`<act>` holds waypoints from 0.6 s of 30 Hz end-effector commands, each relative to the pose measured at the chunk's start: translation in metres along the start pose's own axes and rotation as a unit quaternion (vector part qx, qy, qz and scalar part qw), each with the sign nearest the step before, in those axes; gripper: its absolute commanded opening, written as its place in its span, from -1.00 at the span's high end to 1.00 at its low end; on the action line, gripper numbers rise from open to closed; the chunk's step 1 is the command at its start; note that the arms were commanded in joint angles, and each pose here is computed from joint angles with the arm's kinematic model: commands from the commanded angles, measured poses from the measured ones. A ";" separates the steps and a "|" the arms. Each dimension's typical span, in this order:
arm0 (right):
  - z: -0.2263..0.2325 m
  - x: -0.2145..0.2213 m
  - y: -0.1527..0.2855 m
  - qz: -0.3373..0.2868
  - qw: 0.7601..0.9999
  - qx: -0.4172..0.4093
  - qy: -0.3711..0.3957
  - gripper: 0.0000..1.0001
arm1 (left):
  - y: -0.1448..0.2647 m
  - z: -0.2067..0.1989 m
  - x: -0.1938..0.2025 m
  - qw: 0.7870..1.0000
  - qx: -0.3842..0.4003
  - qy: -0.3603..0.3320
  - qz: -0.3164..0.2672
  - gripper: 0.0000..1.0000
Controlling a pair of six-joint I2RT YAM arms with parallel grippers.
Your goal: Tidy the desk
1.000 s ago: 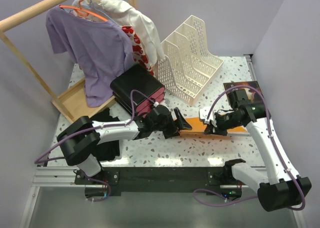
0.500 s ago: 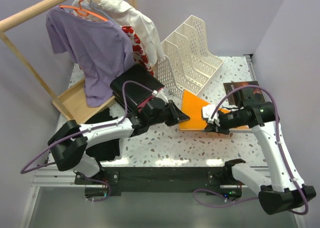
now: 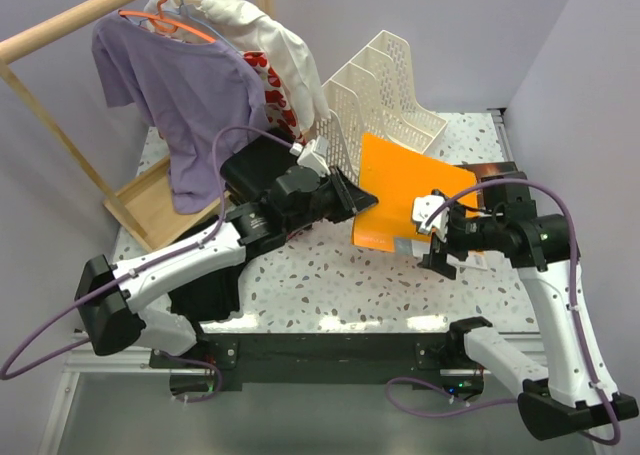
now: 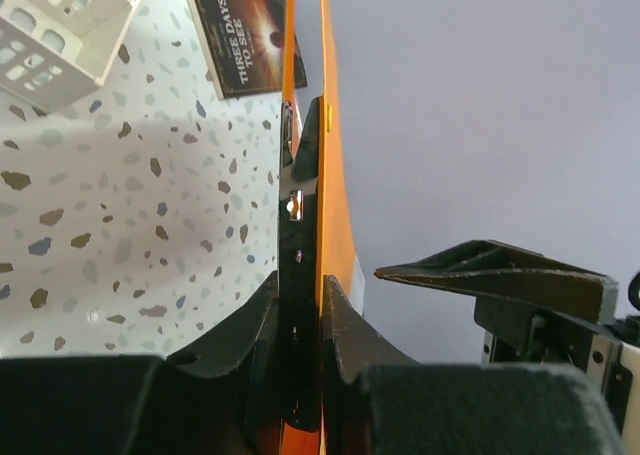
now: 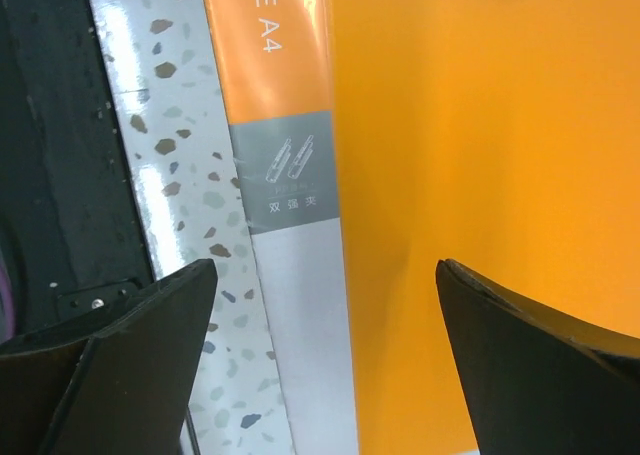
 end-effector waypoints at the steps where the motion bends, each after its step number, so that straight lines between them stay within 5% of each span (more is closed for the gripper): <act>1: -0.029 -0.019 0.016 -0.008 0.997 0.082 0.004 -0.97 | -0.004 -0.042 -0.032 0.997 0.024 0.043 -0.056 1.00; 10: -0.063 -0.033 0.009 0.040 0.988 0.144 0.040 -0.97 | -0.040 -0.078 -0.064 0.991 0.007 0.107 -0.077 1.00; 18: -0.105 -0.031 -0.012 0.129 0.934 0.320 0.092 -0.91 | -0.057 -0.096 -0.069 0.991 0.016 0.123 -0.048 1.00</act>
Point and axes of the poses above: each gripper's point midway between its finger pads, its own y axis back along the fingers, its own z axis along the line the jaws close on, x = y × z, the point moved 6 cm from there along y, back along the fingers, and after that the axes turned 13 degrees about y, right-handed, at the moved point
